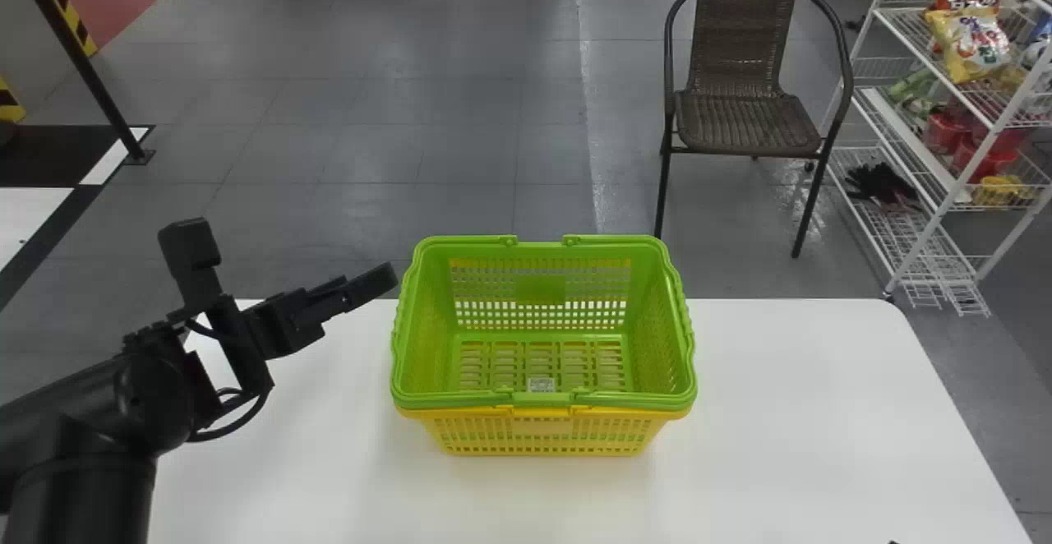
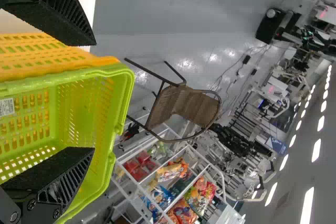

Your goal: Grasp handle with right gripper to insert into left gripper then lift and swing left to center

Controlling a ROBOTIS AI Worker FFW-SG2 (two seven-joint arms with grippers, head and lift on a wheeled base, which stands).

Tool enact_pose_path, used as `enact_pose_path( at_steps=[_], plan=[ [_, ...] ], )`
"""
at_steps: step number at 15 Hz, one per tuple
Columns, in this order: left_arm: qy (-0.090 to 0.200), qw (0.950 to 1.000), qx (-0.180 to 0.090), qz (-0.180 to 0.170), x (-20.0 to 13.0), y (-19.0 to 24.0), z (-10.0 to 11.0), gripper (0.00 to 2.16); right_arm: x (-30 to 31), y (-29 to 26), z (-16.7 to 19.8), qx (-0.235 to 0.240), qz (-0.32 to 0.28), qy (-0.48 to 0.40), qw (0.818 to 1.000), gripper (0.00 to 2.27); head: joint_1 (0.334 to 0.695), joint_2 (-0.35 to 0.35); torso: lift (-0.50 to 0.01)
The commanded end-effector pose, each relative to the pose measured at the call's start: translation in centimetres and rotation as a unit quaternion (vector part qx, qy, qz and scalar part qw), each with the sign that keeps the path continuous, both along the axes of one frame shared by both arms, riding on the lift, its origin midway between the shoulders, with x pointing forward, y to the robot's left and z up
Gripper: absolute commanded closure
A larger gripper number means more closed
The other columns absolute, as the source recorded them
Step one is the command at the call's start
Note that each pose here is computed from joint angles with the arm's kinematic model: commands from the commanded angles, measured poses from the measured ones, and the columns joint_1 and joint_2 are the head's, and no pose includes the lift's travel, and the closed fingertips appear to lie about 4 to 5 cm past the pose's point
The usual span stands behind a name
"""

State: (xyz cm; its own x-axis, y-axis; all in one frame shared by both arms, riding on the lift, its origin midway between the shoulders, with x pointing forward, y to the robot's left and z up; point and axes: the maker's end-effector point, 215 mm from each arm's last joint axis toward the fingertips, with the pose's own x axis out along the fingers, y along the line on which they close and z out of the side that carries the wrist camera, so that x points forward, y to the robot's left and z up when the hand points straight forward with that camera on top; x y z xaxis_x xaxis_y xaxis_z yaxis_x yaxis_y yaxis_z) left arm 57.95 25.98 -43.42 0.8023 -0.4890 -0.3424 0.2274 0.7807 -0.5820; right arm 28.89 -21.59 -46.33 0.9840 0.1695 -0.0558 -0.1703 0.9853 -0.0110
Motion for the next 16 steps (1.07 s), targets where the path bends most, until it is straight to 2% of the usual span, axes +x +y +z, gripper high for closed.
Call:
enact_pose_path(
  at_steps=[1, 6, 12, 16],
  plan=[
    [0.023, 0.9996, -0.015, -0.005, 0.3, 0.3, -1.5, 0.09, 0.0, 0.0, 0.0, 0.000, 0.000, 0.000, 1.000, 0.08, 0.695, 0.057, 0.000],
    [0.050, 0.9984, -0.014, -0.024, 0.7, -1.6, -3.5, 0.09, -0.1, -0.1, 0.0, -0.001, 0.000, 0.000, 1.000, 0.08, 0.695, 0.049, 0.000],
    [0.053, 0.9976, -0.014, -0.042, 0.5, -3.4, -3.7, 0.09, -0.1, -0.4, -0.1, -0.002, -0.002, 0.000, 1.000, 0.08, 0.695, 0.019, 0.000],
    [0.053, 0.9968, -0.030, -0.051, 0.2, -4.2, -3.4, 0.09, -0.1, -0.6, -0.3, -0.004, -0.004, 0.002, 1.000, 0.08, 0.695, 0.002, 0.000]
  ],
)
